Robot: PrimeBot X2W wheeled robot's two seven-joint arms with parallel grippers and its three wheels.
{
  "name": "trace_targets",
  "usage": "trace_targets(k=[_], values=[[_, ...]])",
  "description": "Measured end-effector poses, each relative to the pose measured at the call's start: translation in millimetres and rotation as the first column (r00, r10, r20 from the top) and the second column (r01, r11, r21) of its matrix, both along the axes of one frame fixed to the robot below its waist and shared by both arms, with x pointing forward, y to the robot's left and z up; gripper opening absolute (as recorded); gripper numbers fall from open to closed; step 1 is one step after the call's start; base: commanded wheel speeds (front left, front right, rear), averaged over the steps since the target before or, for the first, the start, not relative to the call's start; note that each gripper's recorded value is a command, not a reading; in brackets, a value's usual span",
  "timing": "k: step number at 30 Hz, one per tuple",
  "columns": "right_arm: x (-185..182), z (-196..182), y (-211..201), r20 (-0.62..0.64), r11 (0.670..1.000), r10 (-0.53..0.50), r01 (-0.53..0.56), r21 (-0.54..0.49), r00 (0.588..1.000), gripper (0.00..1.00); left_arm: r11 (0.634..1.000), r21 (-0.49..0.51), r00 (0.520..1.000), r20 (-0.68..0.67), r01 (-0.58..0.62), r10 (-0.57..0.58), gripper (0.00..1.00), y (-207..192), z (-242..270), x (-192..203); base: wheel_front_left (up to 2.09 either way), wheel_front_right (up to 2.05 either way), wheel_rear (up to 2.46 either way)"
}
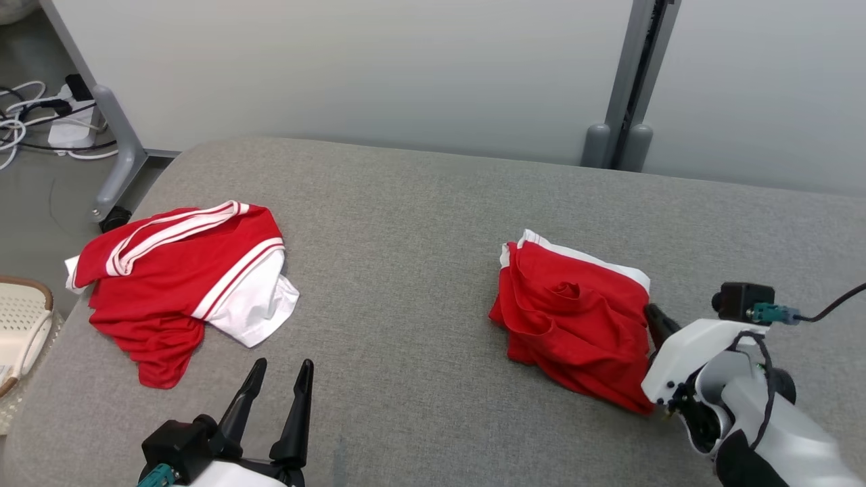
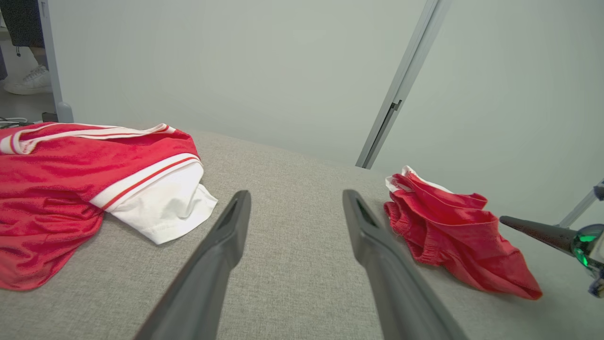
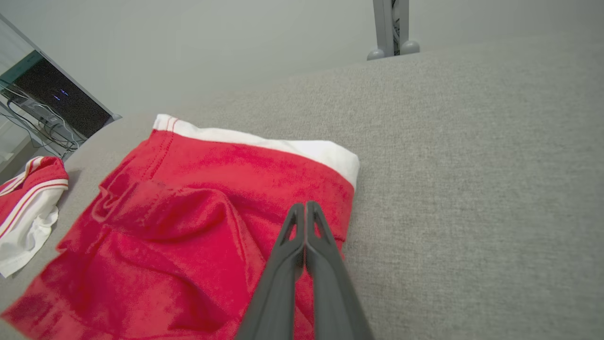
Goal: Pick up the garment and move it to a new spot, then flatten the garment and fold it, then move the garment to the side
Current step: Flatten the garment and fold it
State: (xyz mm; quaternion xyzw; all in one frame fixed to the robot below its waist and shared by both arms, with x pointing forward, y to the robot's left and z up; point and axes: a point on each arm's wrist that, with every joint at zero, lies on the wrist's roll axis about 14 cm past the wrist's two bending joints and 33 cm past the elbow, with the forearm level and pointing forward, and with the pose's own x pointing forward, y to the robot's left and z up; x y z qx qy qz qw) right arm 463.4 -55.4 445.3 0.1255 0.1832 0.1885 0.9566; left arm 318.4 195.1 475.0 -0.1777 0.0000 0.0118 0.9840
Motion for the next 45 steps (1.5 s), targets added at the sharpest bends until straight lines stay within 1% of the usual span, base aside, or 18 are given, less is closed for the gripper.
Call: trace_targets(k=[4, 8, 11, 15, 17, 22, 25, 29, 38, 41, 45], values=[[-18.8, -32.0, 18.0, -0.164, 0.999, 0.02, -0.016, 0.028, 0.986, 0.0, 1.0, -0.003, 1.0, -0.009, -0.019, 0.019, 1.0, 5.5, -2.5, -4.0, 0.0, 0.0, 0.0], [-26.7, -40.4, 38.2, -0.218, 0.996, 0.059, -0.044, 0.074, 0.974, 0.0, 0.999, 0.0, 0.999, -0.016, -0.046, 0.046, 1.0, 14.4, -3.9, -7.8, 0.0, 0.0, 0.0], [-29.6, -35.3, 56.3, -0.211, 0.989, 0.103, -0.078, 0.122, 0.972, 0.0, 0.998, 0.003, 0.998, -0.023, -0.058, 0.058, 1.0, 18.4, -5.8, -9.9, 0.0, 0.0, 0.0], [-37.8, -30.3, 71.0, -0.181, 0.98, 0.151, -0.123, 0.157, 0.972, 0.0, 0.998, 0.001, 0.998, -0.025, -0.064, 0.064, 1.0, 20.2, -6.4, -10.7, 0.0, 0.0, 0.0], [-48.0, -24.1, 85.6, -0.154, 0.967, 0.206, -0.177, 0.18, 0.966, 0.0, 0.998, -0.002, 0.998, -0.026, -0.057, 0.057, 1.0, 17.8, -6.8, -9.2, 0.0, 0.0, 0.0], [-69.5, -17.4, 105.2, -0.124, 0.942, 0.293, -0.264, 0.206, 0.948, 0.0, 0.999, -0.003, 0.999, -0.026, -0.036, 0.036, 1.0, 11.7, -7.1, -6.1, 0.0, 0.0, 0.0], [-72.2, -12.1, 106.1, -0.108, 0.935, 0.307, -0.279, 0.218, 0.945, 0.0, 1.0, -0.003, 0.999, -0.027, -0.025, 0.025, 1.0, 8.8, -7.3, -4.0, 0.0, 0.0, 0.0], [-64.1, -4.0, 93.2, -0.065, 0.941, 0.281, -0.262, 0.214, 0.958, 0.0, 1.0, -0.002, 1.0, -0.026, -0.012, 0.012, 1.0, 5.5, -7.0, -2.2, 0.0, 0.0, 0.0], [-24.3, 24.5, 48.4, 0.049, 0.963, 0.151, -0.158, 0.216, 0.987, 0.0, 1.0, -0.003, 0.999, -0.032, -0.002, 0.002, 1.0, 2.0, -9.0, -2.5, 0.0, 0.0, 0.0], [-12.1, 26.2, 36.0, 0.037, 0.965, 0.105, -0.111, 0.238, 0.994, 0.0, 1.0, -0.003, 0.999, -0.042, 0.0, 0.0, 1.0, 1.4, -11.8, -1.8, 0.0, 0.0, 0.0], [1.5, 18.9, 25.4, -0.003, 0.974, 0.085, -0.083, 0.211, 0.996, 0.0, 1.0, -0.004, 0.999, -0.053, 0.003, -0.003, 1.0, 0.6, -14.7, 0.5, 0.0, 0.0, 0.0]])
